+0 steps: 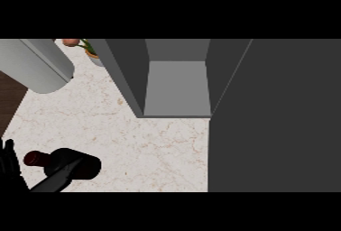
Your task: Pick up the wine, place it into the cabinet and close the cabinet
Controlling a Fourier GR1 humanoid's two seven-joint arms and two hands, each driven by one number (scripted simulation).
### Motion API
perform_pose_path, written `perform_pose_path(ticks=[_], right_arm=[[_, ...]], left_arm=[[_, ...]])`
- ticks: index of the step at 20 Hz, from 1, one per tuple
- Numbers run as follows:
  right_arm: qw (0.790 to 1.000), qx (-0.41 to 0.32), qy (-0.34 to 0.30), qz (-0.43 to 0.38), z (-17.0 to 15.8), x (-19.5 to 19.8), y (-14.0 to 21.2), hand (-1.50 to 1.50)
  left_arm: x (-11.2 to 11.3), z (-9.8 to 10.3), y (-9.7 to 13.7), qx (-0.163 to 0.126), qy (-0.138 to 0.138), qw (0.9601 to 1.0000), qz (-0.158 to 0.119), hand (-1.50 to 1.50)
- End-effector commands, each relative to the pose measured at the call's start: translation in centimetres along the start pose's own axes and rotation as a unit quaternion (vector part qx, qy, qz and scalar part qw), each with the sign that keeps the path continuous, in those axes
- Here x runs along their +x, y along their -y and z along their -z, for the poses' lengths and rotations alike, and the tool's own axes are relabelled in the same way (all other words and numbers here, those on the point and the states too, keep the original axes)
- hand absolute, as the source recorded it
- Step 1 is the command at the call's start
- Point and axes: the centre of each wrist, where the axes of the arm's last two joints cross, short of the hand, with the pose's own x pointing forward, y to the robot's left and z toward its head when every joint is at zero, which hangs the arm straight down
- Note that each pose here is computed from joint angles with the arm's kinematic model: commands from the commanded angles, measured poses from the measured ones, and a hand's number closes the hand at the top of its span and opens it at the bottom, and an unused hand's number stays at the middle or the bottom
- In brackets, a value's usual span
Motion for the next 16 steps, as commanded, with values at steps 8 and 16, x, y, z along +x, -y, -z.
perform_pose_path(ticks=[8, 16], right_arm=[[1.0, 0.01, -0.004, 0.005, -0.3, 1.1, -0.7, -1.5], [1.0, 0.008, 0.001, -0.001, -1.6, 0.5, -0.1, -1.5]], left_arm=[[-6.5, -1.1, -2.8, 0.014, -0.029, 0.9993, 0.02, -1.5], [-8.4, -0.9, -3.9, 0.014, -0.046, 0.9986, 0.021, -1.5]])
